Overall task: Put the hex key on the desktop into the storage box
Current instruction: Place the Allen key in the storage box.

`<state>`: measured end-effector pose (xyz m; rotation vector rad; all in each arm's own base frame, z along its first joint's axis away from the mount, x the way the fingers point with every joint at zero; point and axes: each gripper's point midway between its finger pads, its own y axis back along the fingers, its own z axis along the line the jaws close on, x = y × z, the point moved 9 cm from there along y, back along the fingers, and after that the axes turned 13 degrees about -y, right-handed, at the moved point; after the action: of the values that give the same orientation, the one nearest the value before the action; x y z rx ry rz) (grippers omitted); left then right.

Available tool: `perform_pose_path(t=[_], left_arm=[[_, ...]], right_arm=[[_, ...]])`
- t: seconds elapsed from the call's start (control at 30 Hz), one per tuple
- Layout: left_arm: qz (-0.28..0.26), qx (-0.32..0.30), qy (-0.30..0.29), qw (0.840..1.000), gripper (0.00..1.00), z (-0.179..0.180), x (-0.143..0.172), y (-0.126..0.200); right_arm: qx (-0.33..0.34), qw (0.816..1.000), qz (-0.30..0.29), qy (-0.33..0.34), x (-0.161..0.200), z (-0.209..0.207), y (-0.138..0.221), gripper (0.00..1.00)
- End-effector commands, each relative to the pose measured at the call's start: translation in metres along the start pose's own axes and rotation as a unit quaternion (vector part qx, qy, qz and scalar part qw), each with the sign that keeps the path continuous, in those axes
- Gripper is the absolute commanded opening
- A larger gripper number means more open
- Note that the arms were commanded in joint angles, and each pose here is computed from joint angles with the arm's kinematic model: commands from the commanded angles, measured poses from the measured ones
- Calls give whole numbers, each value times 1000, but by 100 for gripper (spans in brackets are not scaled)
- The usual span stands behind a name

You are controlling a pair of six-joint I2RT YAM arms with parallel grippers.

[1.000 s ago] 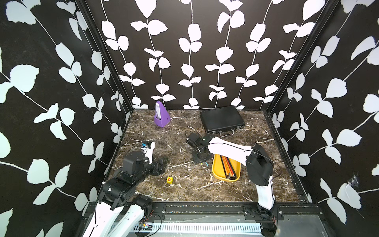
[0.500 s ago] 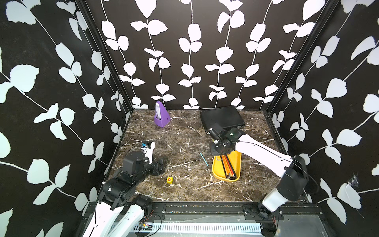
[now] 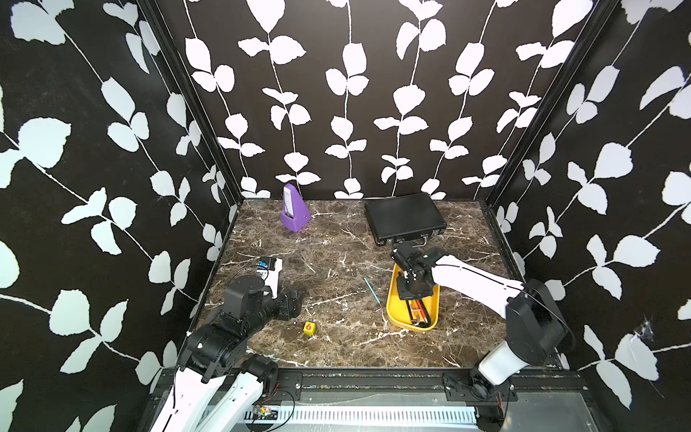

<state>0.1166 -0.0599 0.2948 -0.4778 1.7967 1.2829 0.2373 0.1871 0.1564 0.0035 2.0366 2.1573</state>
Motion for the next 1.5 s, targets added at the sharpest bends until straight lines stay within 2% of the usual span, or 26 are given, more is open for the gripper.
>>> perform_pose_path(t=[0.0, 0.47, 0.5, 0.63, 0.77, 0.93, 1.1, 1.27, 1.47], left_arm=[[6, -2, 0, 1000, 76, 0, 2, -2], [6, -3, 0, 1000, 76, 1, 2, -2], [7, -2, -1, 1000, 76, 0, 2, -3], [7, -1, 0, 1000, 76, 0, 3, -2], [6, -2, 0, 1000, 76, 0, 3, -2], [7, -2, 0, 1000, 76, 0, 3, -3], [9, -2, 1, 1000, 76, 0, 3, -4], [15, 0, 0, 1000, 76, 0, 3, -6], [12, -3, 0, 1000, 76, 1, 3, -5]], right_arm=[[8, 1000, 11, 2, 1, -1, -18, 0], [29, 999, 26, -2, 2, -1, -39, 0], [29, 999, 25, -2, 2, -1, -39, 2], [30, 999, 12, 2, 1, -2, -32, 25], [30, 999, -11, 7, 0, -3, -13, 34], [17, 997, -61, 34, -2, 11, 21, 34], [-12, 994, -75, 82, -6, 53, 42, 31], [-20, 989, -47, 137, -11, 100, 31, 29], [-18, 988, -10, 155, -16, 121, 7, 30]])
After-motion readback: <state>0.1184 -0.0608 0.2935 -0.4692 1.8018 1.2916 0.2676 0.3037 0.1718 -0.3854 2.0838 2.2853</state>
